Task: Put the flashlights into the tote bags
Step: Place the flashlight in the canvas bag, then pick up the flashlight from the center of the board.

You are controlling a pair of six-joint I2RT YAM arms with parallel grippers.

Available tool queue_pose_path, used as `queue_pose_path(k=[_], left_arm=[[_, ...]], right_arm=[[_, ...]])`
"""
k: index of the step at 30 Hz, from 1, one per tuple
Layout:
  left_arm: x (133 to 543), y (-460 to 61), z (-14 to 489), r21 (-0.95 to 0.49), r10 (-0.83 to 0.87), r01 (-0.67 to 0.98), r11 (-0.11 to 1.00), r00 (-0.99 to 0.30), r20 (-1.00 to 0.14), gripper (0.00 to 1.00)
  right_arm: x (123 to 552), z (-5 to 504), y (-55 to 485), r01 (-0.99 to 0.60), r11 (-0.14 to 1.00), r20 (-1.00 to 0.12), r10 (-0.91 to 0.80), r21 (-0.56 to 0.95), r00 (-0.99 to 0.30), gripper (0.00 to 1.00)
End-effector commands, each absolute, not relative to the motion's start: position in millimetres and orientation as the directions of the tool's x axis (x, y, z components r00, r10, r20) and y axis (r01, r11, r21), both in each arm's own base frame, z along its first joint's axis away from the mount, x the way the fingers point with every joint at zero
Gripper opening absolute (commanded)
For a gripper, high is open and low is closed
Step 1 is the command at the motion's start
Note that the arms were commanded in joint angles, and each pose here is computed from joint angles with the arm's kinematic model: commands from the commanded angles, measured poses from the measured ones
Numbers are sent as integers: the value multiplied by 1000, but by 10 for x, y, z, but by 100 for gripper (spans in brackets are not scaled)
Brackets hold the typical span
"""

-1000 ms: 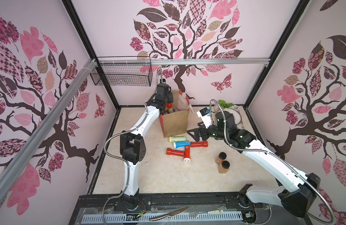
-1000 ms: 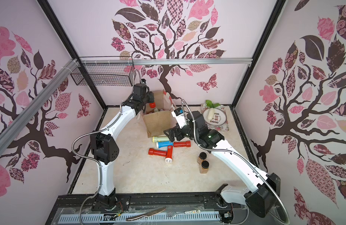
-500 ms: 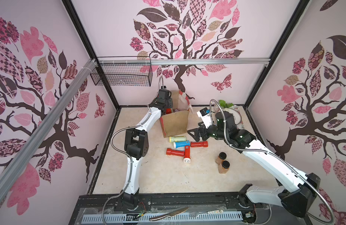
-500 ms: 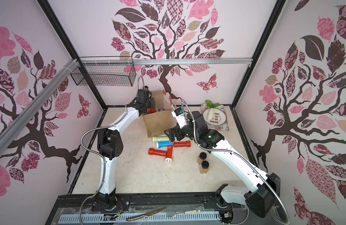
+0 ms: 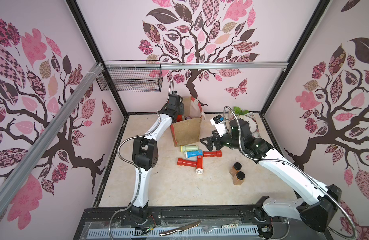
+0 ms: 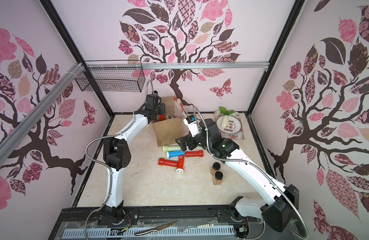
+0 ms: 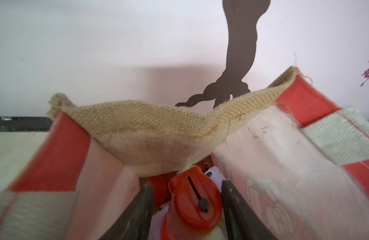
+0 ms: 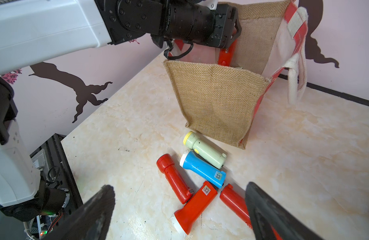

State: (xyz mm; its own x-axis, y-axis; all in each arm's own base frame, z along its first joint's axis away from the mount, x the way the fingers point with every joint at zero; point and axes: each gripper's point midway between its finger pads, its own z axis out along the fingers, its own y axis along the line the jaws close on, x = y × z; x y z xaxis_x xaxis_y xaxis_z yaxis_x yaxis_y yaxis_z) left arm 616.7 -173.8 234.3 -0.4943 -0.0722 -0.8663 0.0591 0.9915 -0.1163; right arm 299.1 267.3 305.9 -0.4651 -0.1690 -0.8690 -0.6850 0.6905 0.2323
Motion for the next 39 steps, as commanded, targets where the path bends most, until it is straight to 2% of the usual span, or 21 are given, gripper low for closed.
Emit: queue_pose_path(k=[1,3,10,16,27,39], left_arm=[[6066,-1697,3139,-139,-97,93,986,-359,-928,70],[6009,-1710,3305,-150,-104,114,982,-337,-936,74],[5647,-1787,3821,-192,-131,196,962,-287,-949,75],[5147,-1806,4018,-193,-110,242,951,-320,-941,75],[3940,-1769,3636,-301,-153,236,924,-493,-857,77],[3062,-1557,2956,-392,-214,117,912,-680,-701,77]], right_arm=[[2992,3151,2659,-689,694,-879,-175,209,-443,100],[2995,3161,2660,-689,694,-880,-173,209,-442,100],[3012,3184,2643,-678,704,-884,-159,211,-440,100],[3025,3146,2623,-665,716,-882,-152,213,-445,100],[2999,2978,2589,-654,726,-855,-188,210,-483,100],[2914,2678,2534,-626,741,-805,-207,242,-556,100]])
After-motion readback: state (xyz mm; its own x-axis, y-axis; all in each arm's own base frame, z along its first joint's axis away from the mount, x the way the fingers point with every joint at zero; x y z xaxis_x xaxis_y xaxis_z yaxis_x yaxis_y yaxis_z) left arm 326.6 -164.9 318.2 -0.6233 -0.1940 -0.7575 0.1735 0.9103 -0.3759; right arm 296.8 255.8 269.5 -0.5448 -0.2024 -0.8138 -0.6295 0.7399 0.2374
